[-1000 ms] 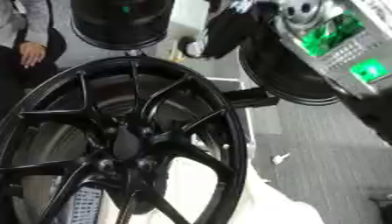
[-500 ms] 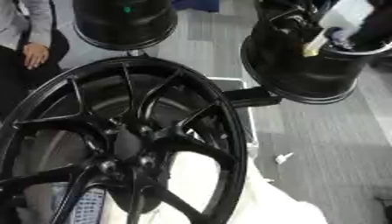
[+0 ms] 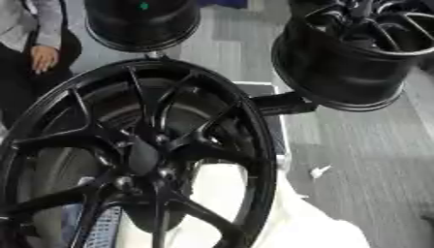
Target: Pull the pin out of the wheel hub.
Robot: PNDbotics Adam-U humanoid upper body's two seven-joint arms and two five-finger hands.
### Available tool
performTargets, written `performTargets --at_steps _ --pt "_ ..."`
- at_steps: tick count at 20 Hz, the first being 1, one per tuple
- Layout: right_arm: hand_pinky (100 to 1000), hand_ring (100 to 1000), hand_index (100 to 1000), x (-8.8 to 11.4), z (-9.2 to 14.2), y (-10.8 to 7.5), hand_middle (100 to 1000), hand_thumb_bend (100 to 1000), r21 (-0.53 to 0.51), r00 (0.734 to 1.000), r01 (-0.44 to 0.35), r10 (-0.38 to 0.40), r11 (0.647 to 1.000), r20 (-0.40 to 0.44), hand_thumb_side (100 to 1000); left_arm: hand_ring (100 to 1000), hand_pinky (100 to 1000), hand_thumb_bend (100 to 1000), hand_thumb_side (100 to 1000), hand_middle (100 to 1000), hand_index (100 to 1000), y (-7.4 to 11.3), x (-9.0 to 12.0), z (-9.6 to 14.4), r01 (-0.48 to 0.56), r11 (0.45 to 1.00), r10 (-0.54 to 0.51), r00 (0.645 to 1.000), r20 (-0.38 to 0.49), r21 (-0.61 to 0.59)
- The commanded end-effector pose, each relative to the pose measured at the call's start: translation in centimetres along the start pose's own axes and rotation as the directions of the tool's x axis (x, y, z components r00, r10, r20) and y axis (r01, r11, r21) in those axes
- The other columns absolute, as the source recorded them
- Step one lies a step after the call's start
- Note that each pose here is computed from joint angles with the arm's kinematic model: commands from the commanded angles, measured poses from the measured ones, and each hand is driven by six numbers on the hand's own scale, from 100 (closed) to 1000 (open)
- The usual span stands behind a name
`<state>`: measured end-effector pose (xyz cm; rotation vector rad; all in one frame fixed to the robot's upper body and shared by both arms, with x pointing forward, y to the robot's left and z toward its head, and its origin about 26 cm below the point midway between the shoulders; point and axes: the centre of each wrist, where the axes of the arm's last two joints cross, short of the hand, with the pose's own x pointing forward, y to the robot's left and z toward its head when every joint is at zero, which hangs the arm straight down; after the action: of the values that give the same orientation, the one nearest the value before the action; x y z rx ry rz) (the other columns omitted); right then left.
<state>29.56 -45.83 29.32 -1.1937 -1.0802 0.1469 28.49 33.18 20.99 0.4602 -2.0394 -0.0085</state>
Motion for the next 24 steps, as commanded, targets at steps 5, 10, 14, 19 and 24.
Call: performTargets --at_steps 5,10,14,19,24 --pt "838 833 865 -1.3 -1.2 -2.1 758 226 -0.079 1.0 -0.017 0.017 0.997 -0.003 314 764 890 100 564 603 742 0.6 0.6 -0.2 0.026 1.0 -0.026 0.999 0.022 0.012" --pt "837 829 860 -0.9 -0.9 -2.2 747 224 -0.109 1.0 -0.015 0.016 0.994 0.01 308 764 891 100 563 603 742 0.6 0.6 -0.2 0.027 1.0 -0.027 0.999 0.023 0.011" --pt "820 796 836 -0.2 -0.4 -2.4 685 181 -0.141 0.999 -0.003 0.009 0.99 0.04 272 764 891 100 562 603 742 0.7 0.6 -0.2 0.027 1.0 -0.028 0.999 0.023 0.012" --pt "787 706 780 1.7 1.6 -2.2 549 100 -0.246 0.988 0.054 -0.017 0.968 0.154 236 763 890 100 560 602 741 0.6 0.6 -0.2 0.025 1.0 -0.025 0.999 0.027 0.012" --pt "786 702 764 4.4 5.7 -0.1 542 100 -0.261 0.933 0.116 -0.015 0.958 0.359 356 761 889 100 558 600 740 0.4 0.8 -0.4 0.012 1.0 -0.012 0.999 0.036 0.004"
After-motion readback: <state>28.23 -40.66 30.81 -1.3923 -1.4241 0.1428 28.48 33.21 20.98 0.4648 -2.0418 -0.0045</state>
